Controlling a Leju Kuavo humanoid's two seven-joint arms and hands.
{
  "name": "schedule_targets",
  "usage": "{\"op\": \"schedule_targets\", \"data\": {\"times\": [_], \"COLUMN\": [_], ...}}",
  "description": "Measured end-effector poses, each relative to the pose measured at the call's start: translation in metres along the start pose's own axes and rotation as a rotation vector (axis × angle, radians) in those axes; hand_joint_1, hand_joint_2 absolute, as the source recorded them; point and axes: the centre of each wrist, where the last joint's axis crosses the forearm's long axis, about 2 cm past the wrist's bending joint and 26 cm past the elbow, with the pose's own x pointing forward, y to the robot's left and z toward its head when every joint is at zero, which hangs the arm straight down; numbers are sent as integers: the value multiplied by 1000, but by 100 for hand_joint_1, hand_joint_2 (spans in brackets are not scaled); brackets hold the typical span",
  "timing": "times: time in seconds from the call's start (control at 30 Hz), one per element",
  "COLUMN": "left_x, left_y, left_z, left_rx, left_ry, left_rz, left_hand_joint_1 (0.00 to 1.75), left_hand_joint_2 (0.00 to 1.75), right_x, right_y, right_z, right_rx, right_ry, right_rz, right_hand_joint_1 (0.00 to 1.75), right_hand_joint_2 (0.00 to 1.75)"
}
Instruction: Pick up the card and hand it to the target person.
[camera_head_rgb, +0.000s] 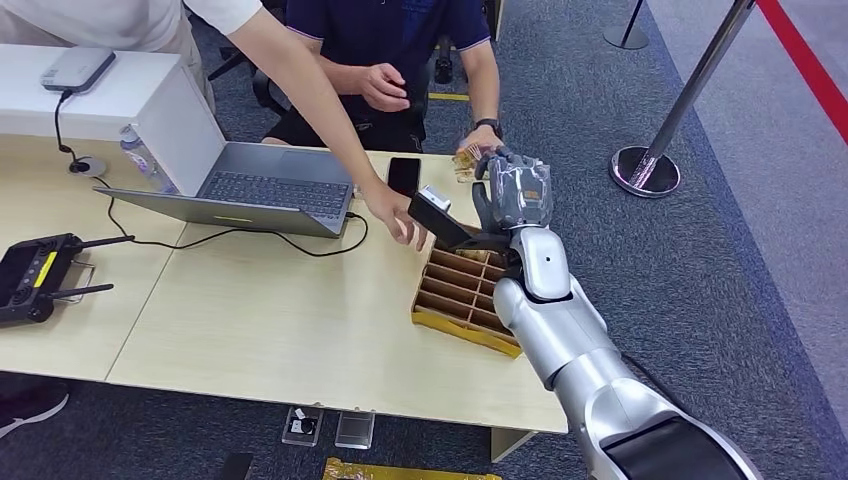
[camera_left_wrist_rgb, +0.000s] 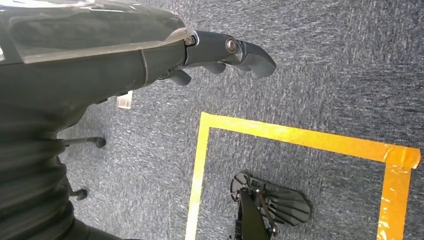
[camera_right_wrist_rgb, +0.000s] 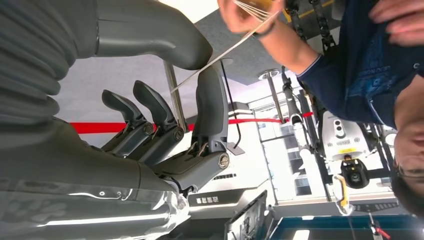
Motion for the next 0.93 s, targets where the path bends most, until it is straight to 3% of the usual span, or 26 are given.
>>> {"op": "schedule_targets", "data": {"times": [0.6, 0.73, 0.77, 0.9, 0.93], "left_x": [0, 0, 0, 0, 0], "left_y": [0, 0, 0, 0, 0], "left_z": [0, 0, 0, 0, 0], "left_rx": [3, 3, 1, -5, -5], "left_ry": [0, -7, -12, -45, -48], "left_rz": [1, -6, -13, -20, -16], "left_hand_joint_1": [0, 0, 0, 0, 0], "left_hand_joint_2": [175, 175, 175, 0, 0], "right_x": [1, 1, 1, 1, 1], "right_y": [2, 2, 2, 2, 2], "right_z": [-1, -1, -1, -1, -1], "right_rx": [14, 15, 15, 14, 14], "right_ry": [-7, -5, -5, -4, -3], "right_rz": [1, -2, -3, -5, -5], "right_hand_joint_1": [162, 0, 0, 0, 0], "right_hand_joint_2": [175, 175, 175, 175, 175]}}
